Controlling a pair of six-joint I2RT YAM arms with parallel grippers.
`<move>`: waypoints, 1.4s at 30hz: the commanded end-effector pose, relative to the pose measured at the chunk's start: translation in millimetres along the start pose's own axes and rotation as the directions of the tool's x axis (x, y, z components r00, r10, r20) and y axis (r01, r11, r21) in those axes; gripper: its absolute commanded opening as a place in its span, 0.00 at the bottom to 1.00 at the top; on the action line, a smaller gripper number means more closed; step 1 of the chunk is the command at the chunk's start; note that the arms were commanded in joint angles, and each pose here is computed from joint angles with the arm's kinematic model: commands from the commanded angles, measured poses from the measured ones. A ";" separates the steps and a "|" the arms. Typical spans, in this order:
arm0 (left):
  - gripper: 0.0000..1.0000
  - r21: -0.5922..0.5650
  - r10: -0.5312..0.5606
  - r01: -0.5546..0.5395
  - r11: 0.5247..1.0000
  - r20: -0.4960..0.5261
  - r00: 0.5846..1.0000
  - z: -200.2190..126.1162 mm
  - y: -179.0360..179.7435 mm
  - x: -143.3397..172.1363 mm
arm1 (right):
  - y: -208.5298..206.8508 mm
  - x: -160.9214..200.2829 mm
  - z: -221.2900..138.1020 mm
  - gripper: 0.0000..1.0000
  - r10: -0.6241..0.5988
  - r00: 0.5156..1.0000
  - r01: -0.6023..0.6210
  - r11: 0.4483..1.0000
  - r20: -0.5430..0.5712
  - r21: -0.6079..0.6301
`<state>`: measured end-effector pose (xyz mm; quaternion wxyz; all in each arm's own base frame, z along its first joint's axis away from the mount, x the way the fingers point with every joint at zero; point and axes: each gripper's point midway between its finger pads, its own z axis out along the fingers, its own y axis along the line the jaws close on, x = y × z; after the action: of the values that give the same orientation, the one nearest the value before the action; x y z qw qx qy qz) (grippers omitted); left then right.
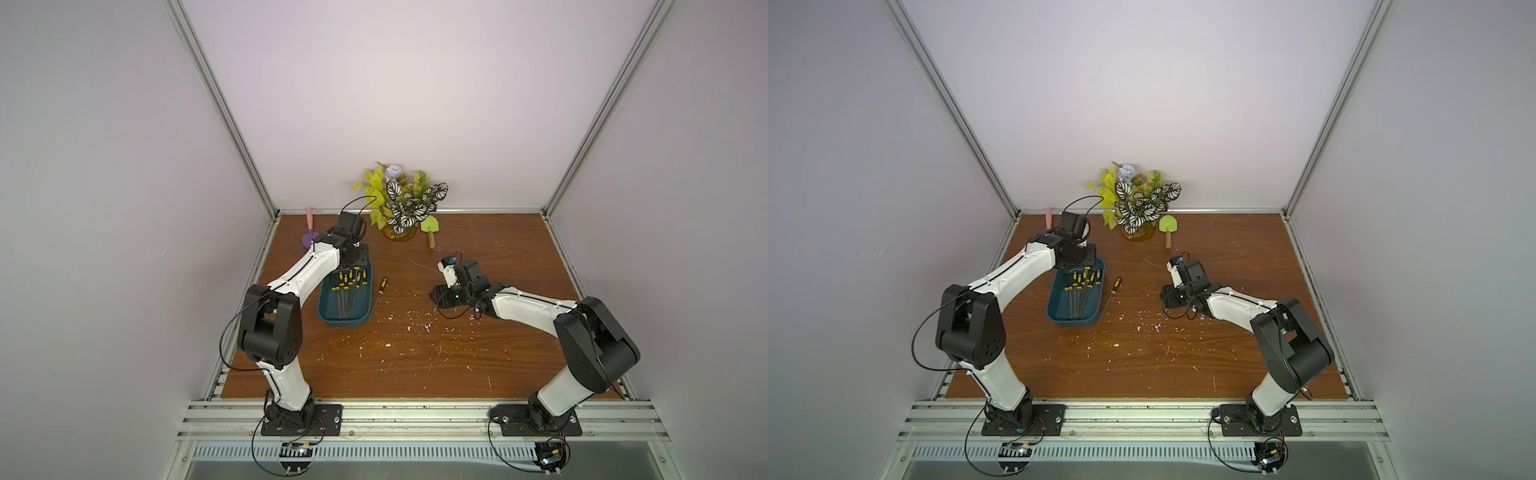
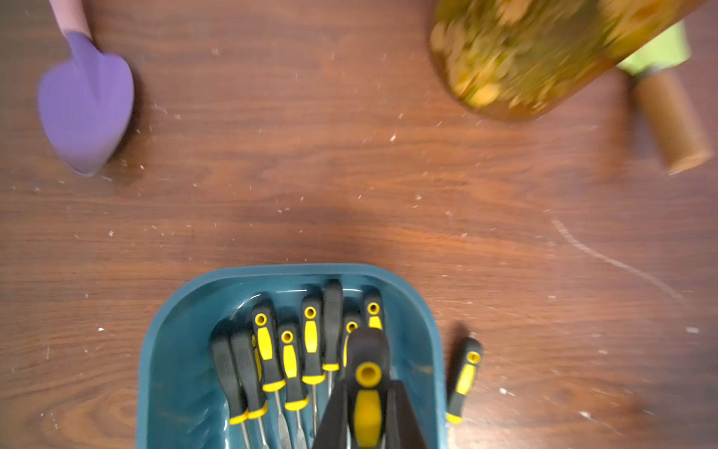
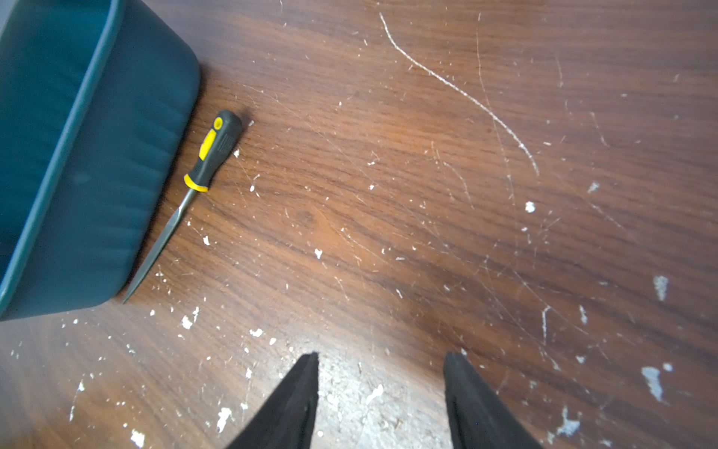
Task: Take the file tool out of the storage box
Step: Pick up the file tool from the storage box, then place the file tool at the center of the board.
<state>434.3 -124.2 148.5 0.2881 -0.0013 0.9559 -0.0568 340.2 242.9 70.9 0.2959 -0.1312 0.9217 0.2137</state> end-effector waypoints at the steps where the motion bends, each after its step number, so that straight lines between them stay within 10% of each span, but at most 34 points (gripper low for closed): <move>1: 0.04 0.101 0.003 -0.001 0.995 -0.023 1.000 -17.1 -34.0 7.5 | 6.9 -8.4 -4.6 0.57 -0.004 1.000 0.005 1.000 0.030 -0.018; 13: 0.04 0.177 0.130 -0.114 0.978 -0.087 0.988 -5.5 -128.5 59.2 | 5.3 -9.3 -9.3 0.57 -0.016 0.999 0.016 1.000 0.038 -0.006; 42: 0.15 -0.030 0.084 -0.090 0.996 -0.150 0.985 95.6 -100.3 92.2 | -5.2 9.4 -10.8 0.57 -0.022 1.000 0.021 0.999 0.017 0.024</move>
<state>397.4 -246.9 31.3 0.2082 0.0546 0.9757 -0.0422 325.7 231.1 55.4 0.2817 -0.1305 0.9293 0.1998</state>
